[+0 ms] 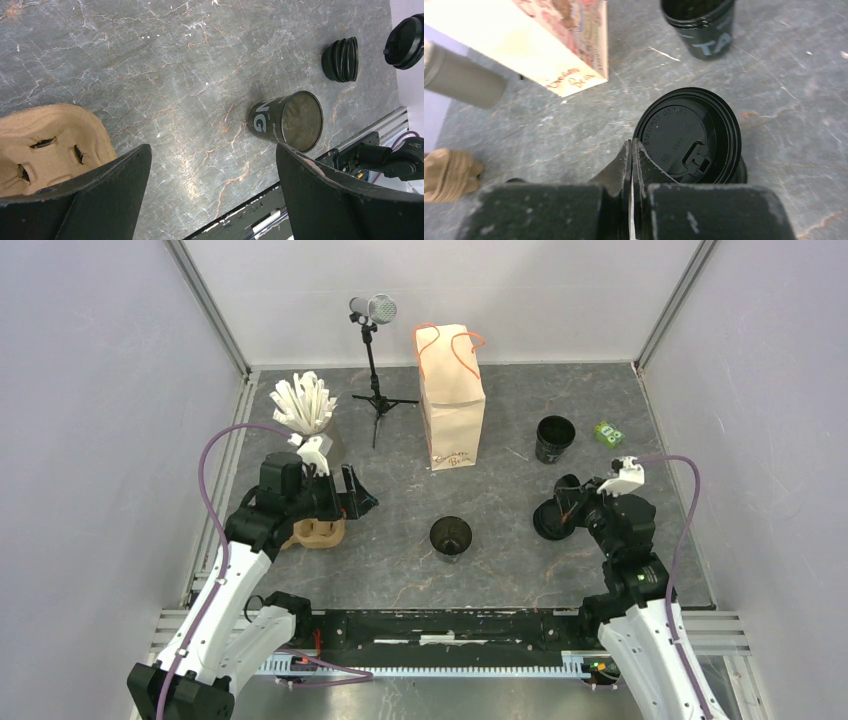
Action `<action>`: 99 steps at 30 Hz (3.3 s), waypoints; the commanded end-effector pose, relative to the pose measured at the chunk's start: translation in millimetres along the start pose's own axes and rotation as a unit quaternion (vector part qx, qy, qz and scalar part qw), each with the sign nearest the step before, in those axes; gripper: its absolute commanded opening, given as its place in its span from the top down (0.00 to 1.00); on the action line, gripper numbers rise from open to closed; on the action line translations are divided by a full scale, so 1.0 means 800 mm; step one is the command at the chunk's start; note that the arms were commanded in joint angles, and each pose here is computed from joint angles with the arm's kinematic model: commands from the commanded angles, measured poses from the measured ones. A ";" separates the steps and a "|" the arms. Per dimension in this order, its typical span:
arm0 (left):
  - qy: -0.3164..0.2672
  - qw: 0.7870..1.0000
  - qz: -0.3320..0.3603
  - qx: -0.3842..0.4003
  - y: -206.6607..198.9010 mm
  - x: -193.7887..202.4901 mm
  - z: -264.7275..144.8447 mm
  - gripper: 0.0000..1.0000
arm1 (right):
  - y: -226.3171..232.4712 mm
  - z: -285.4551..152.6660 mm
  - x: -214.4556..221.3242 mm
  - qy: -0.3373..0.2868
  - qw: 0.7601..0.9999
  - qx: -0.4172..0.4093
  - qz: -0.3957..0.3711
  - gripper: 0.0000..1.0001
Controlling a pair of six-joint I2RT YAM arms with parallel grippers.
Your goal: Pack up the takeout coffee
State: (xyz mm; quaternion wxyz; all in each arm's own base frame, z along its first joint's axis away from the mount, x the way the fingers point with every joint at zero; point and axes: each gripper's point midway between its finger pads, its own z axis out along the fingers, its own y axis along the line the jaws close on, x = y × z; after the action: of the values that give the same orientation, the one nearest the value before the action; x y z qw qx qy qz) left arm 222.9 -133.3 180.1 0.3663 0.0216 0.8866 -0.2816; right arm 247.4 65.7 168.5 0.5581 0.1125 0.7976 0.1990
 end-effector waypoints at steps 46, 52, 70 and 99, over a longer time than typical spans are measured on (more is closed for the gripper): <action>-0.085 0.645 0.647 0.397 -0.312 0.044 0.033 0.00 | 0.249 -0.133 0.030 0.214 0.823 -0.525 -0.049 1.00; -0.072 0.642 0.650 0.400 -0.311 0.051 0.043 0.13 | 0.247 -0.133 0.031 0.209 0.825 -0.523 -0.053 1.00; -0.076 0.743 0.550 0.374 -0.308 0.041 0.036 0.67 | 0.245 -0.110 0.030 0.203 0.843 -0.495 -0.053 0.90; -0.085 0.976 0.038 0.197 -0.245 -0.027 -0.009 0.66 | 0.266 -0.104 -0.096 -0.250 0.788 -0.449 -0.337 0.03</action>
State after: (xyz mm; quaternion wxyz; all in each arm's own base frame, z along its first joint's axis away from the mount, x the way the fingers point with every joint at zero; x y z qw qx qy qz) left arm 187.7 -292.9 299.5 0.4713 0.1602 0.7573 -0.4227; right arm 193.3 204.3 341.8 0.7238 -0.3458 0.4959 0.3325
